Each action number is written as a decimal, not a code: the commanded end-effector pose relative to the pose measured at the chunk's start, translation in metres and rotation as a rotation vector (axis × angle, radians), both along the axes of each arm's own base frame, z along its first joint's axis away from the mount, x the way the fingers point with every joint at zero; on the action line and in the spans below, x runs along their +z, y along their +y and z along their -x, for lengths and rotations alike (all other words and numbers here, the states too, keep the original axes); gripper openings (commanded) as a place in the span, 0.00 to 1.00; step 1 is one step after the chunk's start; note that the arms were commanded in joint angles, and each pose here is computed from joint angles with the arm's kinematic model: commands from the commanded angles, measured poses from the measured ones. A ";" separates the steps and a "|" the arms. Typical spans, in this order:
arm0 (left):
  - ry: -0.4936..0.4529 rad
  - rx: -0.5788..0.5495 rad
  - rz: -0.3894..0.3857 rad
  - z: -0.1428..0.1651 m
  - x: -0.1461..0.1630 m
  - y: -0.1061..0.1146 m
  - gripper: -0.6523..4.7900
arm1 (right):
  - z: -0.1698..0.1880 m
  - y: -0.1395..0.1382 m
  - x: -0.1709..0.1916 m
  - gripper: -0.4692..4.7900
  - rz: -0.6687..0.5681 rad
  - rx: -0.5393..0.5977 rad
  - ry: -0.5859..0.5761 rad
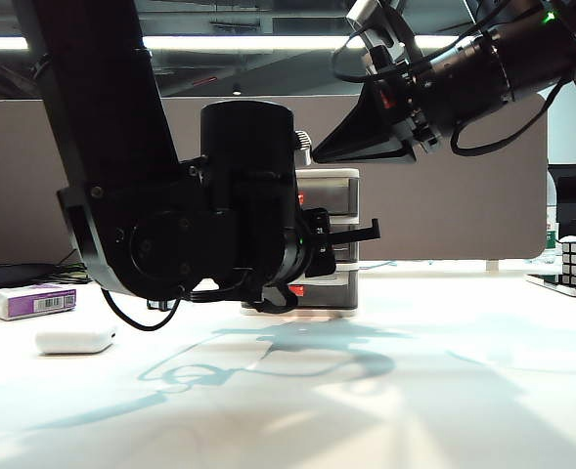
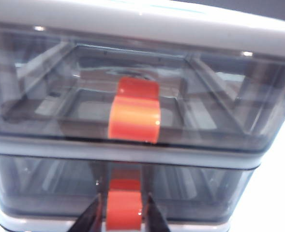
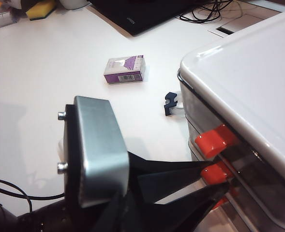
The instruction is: Open the second layer of the drawer on the table, pick up the transparent tape on the table and put it in, and finally close the drawer.
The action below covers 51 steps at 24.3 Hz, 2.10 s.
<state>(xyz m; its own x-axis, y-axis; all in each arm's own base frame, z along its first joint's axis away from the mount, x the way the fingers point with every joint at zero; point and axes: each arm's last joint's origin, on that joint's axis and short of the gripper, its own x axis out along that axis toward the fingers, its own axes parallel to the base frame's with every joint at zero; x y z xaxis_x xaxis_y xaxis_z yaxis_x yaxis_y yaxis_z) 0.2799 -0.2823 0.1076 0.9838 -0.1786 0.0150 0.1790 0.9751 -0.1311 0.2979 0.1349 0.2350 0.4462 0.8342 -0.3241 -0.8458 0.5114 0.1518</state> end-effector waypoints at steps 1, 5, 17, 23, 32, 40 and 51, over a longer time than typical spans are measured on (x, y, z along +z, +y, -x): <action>-0.009 -0.007 0.001 -0.001 0.002 -0.001 0.32 | 0.000 0.001 0.004 0.08 -0.010 0.011 -0.020; -0.009 -0.007 0.000 -0.001 0.002 -0.001 0.25 | 0.000 0.001 0.004 0.08 -0.010 0.011 -0.020; -0.002 -0.004 -0.008 0.000 0.001 -0.001 0.11 | -0.002 0.001 0.005 0.08 -0.019 0.009 -0.037; 0.000 -0.011 -0.011 0.005 0.000 -0.005 0.11 | -0.006 0.002 0.002 0.08 -0.012 -0.024 -0.051; 0.015 -0.013 -0.035 0.019 -0.004 -0.011 0.11 | -0.023 0.008 -0.016 0.08 0.010 -0.033 -0.023; 0.011 -0.034 -0.030 0.029 -0.002 -0.015 0.11 | -0.038 0.014 -0.010 0.08 0.009 -0.053 -0.047; 0.043 -0.036 -0.014 0.054 -0.008 -0.002 0.11 | -0.043 0.015 -0.018 0.08 0.022 -0.079 -0.046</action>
<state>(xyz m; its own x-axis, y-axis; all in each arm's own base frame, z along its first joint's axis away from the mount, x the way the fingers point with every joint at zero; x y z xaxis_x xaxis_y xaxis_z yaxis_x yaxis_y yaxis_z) 0.2308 -0.2877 0.1031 0.9749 -0.2224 -0.0110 0.2197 0.9687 -0.1153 0.3386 0.1500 0.2126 0.4990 0.7959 -0.3428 -0.8140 0.5662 0.1298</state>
